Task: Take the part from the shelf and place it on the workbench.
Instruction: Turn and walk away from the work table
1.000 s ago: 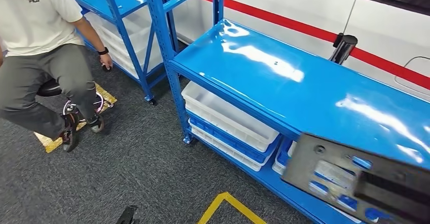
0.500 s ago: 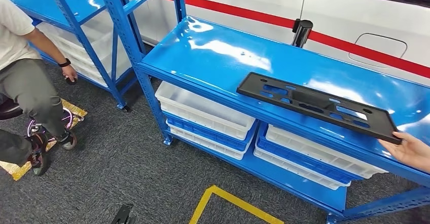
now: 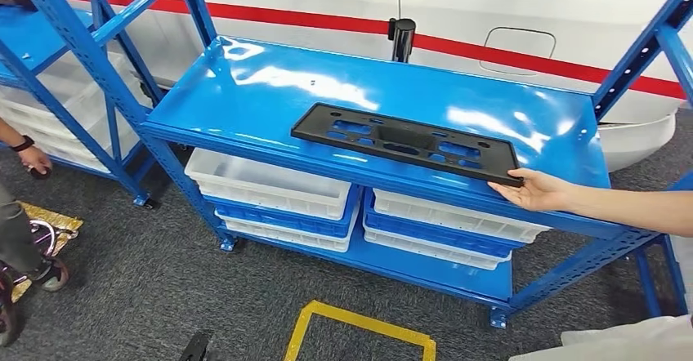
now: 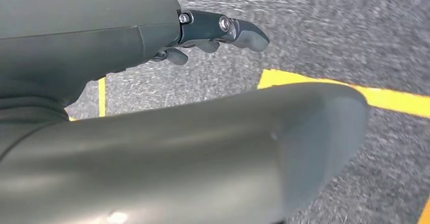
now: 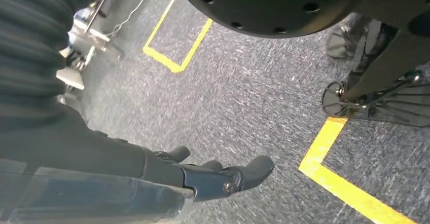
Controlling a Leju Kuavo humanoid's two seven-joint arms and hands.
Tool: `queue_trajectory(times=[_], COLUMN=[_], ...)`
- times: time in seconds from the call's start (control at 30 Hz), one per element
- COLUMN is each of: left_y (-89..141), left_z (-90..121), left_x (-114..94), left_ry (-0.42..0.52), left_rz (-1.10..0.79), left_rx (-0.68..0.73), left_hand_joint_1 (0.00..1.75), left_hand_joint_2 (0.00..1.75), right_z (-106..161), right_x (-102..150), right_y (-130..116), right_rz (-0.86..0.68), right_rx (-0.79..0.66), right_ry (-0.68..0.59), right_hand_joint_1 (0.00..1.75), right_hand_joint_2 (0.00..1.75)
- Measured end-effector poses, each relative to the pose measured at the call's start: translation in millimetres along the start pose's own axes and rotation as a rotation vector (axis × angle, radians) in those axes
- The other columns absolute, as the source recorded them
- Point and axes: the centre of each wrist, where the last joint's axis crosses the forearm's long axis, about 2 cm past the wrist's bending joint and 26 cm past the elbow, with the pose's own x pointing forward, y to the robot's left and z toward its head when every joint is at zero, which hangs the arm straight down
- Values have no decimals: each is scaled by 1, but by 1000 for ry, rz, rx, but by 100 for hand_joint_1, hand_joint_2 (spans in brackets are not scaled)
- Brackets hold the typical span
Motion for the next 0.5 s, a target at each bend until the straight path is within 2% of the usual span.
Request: queue_trajectory(times=[0.5], left_y=[0], left_z=[0], left_x=[0], left_ry=[-2], left_rz=[-4], left_rx=[-2], left_hand_joint_1=[0], left_hand_joint_2=[0], right_z=[0], right_x=[0], right_y=[-5], right_rz=[-5], right_rx=[-11], right_ry=[5], right_hand_joint_1=[0], right_hand_joint_2=[175])
